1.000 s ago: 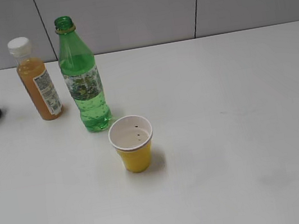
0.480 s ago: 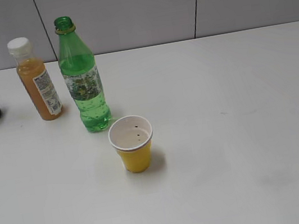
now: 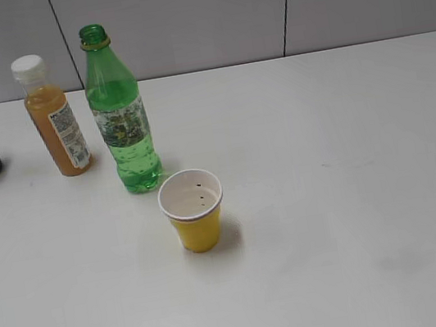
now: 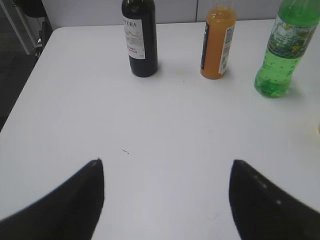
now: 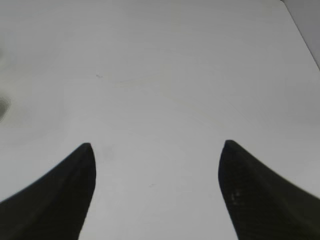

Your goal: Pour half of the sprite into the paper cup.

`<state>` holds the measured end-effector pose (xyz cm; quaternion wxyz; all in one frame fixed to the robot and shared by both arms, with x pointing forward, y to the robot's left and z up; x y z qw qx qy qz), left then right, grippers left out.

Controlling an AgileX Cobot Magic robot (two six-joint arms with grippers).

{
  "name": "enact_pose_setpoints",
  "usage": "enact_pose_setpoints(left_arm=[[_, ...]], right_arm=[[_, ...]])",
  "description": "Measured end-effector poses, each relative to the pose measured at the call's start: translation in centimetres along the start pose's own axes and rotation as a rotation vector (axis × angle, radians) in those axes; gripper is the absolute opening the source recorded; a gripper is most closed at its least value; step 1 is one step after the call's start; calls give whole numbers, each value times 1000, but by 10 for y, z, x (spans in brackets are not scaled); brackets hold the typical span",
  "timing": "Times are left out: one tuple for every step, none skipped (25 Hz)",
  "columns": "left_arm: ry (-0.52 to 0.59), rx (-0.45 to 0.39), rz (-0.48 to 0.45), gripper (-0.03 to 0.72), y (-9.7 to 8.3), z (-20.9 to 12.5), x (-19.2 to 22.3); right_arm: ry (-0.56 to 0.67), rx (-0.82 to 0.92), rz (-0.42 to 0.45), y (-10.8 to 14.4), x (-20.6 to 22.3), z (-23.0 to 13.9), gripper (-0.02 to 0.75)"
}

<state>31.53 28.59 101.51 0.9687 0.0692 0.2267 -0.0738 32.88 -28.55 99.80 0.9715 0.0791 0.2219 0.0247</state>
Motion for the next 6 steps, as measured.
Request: enact_pose_setpoints(left_arm=[[0, 0, 0, 589, 0, 0, 0], [0, 0, 0, 589, 0, 0, 0], [0, 0, 0, 589, 0, 0, 0], [0, 0, 0, 589, 0, 0, 0], [0, 0, 0, 589, 0, 0, 0], [0, 0, 0, 589, 0, 0, 0]], right_arm=[[0, 0, 0, 0, 0, 0, 573], [0, 0, 0, 0, 0, 0, 573], [0, 0, 0, 0, 0, 0, 573], [0, 0, 0, 0, 0, 0, 573], [0, 0, 0, 0, 0, 0, 573], [0, 0, 0, 0, 0, 0, 573]])
Point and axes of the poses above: a point on each arm's last joint axis where the gripper is mounted, x pointing out along that axis toward the gripper, y along the wrist's bending axis when the last joint is at zero, z = x × y, the point moved 9 cm from there along x, pointing out along that axis toward the gripper, and after that the axes turned 8 degrees about x, right-handed, at the moved point
